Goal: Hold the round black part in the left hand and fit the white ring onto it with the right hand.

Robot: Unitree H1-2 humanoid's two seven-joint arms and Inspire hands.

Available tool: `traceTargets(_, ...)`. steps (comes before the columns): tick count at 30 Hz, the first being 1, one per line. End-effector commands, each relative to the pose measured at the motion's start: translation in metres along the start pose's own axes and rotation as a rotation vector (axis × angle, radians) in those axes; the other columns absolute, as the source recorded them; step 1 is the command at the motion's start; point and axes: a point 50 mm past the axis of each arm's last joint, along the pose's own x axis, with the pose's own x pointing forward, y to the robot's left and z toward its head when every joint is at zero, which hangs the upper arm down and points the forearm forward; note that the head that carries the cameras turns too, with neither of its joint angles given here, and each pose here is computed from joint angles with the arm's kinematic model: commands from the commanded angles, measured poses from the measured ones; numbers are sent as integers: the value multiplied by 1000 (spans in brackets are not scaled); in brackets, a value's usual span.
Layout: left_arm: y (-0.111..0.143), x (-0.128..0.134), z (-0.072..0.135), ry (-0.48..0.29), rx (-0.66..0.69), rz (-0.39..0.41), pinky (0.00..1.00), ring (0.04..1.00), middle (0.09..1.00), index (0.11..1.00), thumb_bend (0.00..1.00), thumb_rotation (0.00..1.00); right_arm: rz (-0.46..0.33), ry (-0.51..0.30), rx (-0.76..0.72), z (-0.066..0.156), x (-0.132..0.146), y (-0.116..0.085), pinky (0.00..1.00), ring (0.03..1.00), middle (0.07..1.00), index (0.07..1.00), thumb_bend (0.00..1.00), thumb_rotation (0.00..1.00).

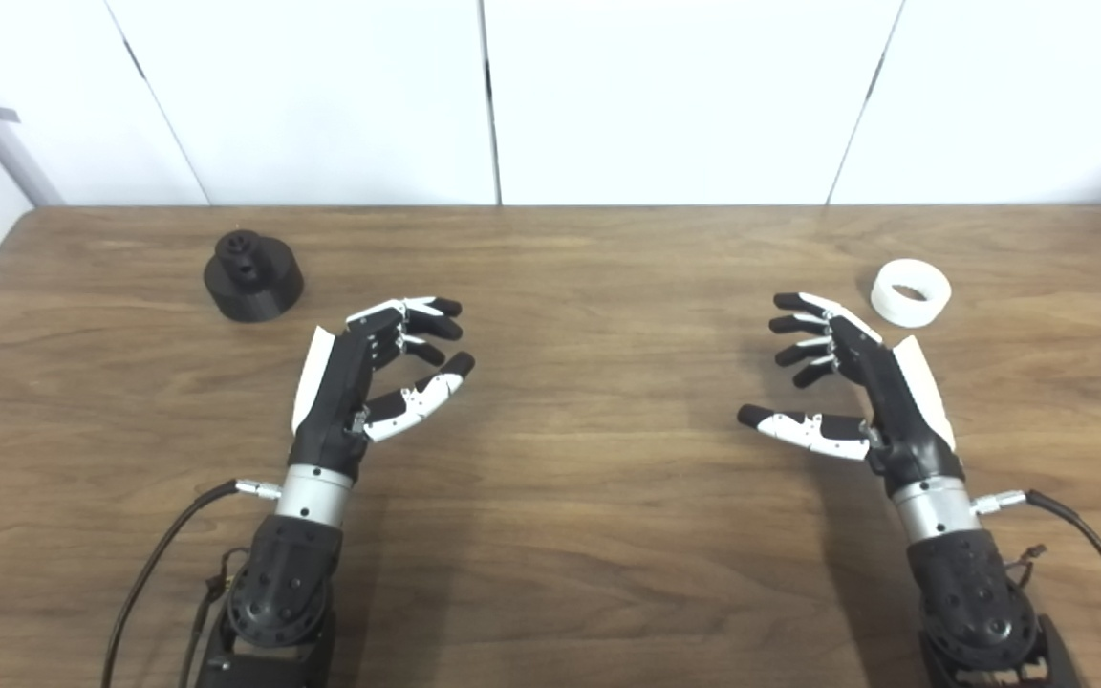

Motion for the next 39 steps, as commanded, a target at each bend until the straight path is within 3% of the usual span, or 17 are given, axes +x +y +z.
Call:
traceTargets(1,2,13,13,-84,7,7,521,646,704,497,503,61,-25,-86,0,14,11,-9,500,620,734,791,665,164)
traceTargets(15,0,12,14,-79,2,3,519,645,705,497,503,61,-25,-85,2,13,12,-10,498,619,731,785,667,158)
traceTargets(21,-16,13,11,-76,-22,-10,538,654,712,498,504,64,-21,-84,-19,0,9,-24,494,628,744,796,631,131)
traceTargets(25,-29,15,9,-65,-37,-14,530,669,721,498,505,63,-20,-57,-13,-10,6,-34,510,637,757,803,629,170)
traceTargets(28,-35,15,8,-59,-42,-13,520,668,721,498,505,64,-21,-30,12,-11,5,-37,545,659,771,815,608,122)
traceTargets(32,-35,16,9,-58,-38,-11,539,670,727,498,505,66,-22,-54,9,-10,6,-38,552,666,774,816,595,25)
traceTargets(39,-31,17,12,-72,-31,15,531,676,723,498,506,63,-19,-51,1,-7,6,-40,573,672,769,810,595,11)
